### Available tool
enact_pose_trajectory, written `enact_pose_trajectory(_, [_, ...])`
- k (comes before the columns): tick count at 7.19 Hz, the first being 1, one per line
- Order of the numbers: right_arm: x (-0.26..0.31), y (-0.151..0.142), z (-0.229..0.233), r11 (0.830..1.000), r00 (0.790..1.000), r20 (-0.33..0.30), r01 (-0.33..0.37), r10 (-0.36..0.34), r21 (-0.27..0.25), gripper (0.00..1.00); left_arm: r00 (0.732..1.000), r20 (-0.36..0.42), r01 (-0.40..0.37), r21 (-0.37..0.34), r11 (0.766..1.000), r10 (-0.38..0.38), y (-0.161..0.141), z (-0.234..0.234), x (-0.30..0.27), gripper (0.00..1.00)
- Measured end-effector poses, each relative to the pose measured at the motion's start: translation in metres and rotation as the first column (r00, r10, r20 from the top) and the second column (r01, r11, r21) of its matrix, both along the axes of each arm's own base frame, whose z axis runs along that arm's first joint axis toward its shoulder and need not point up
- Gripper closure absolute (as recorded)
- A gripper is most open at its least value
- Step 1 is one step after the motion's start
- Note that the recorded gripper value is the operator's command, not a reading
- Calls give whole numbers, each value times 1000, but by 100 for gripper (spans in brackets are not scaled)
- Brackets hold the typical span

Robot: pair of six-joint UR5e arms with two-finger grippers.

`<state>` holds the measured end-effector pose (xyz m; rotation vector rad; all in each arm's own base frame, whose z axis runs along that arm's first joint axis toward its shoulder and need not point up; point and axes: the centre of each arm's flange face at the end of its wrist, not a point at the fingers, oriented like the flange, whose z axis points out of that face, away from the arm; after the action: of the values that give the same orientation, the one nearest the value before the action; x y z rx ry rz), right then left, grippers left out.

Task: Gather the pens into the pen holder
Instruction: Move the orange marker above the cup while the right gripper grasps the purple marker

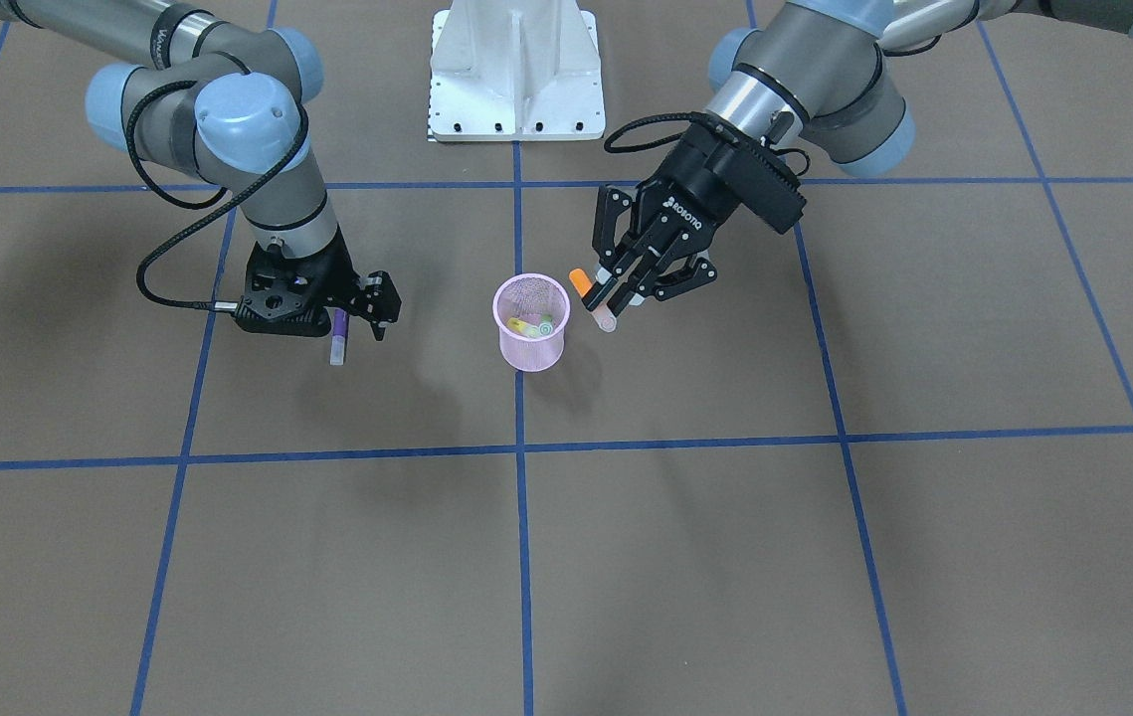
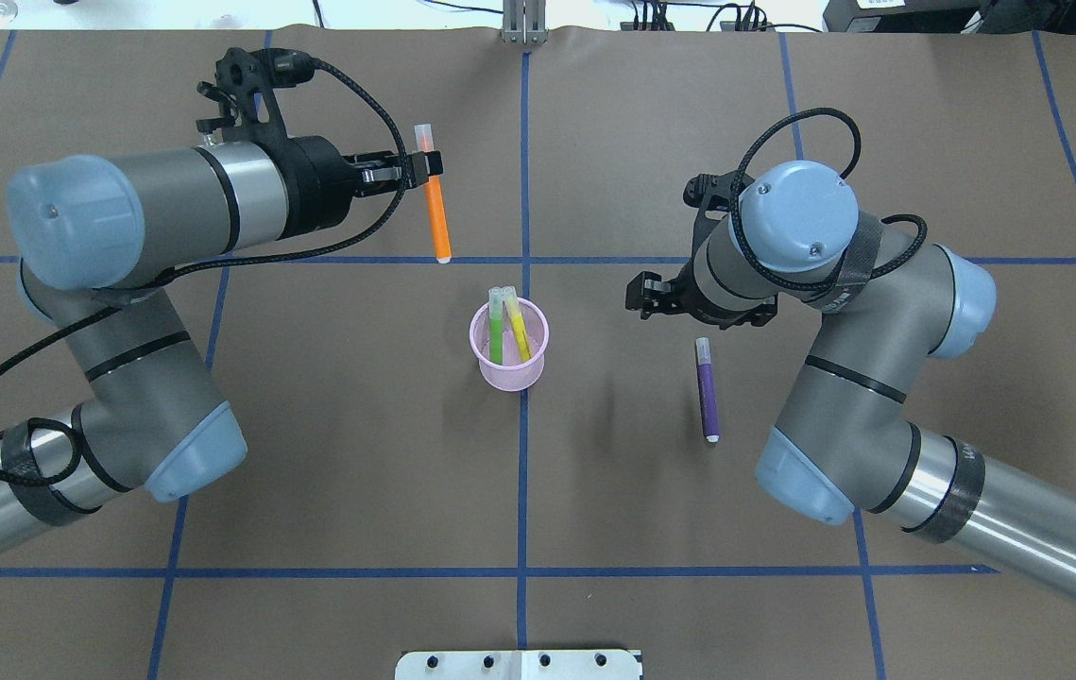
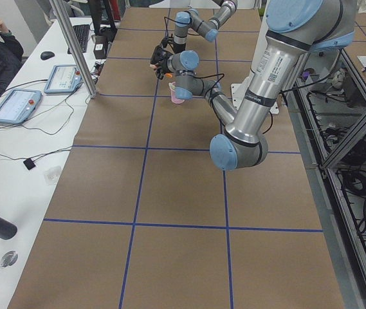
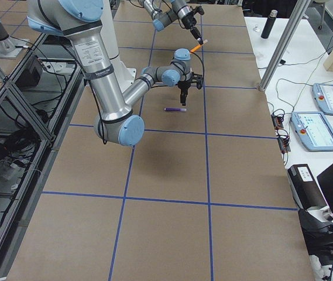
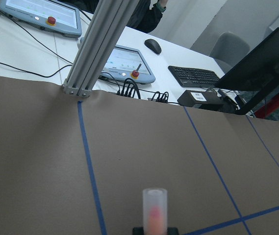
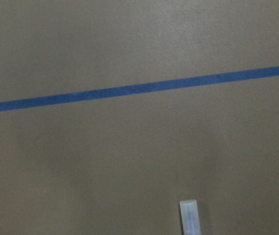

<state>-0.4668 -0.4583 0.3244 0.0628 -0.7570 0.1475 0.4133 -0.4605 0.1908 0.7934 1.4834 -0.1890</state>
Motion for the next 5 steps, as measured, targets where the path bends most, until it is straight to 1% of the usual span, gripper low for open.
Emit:
enact_pose_trajectory(1, [-3, 0, 14, 999, 999, -25, 43, -43, 14, 1, 1000, -29, 1, 15, 1000, 0, 8, 7, 13, 100])
enact_pose_trajectory(2, [-6, -1, 23, 997, 997, -42, 71, -70, 21, 3, 999, -46, 8, 20, 1000, -7, 14, 14, 26, 100])
enact_pose_trajectory(4, [-16, -4, 35, 995, 994, -64, 95, -94, 14, 19, 998, -56, 11, 24, 1000, -10, 20, 20, 36, 100])
enact_pose_trajectory(5, [-19, -4, 38, 995, 993, -67, 100, -100, 6, 28, 998, -57, 11, 25, 1000, -10, 20, 20, 37, 100])
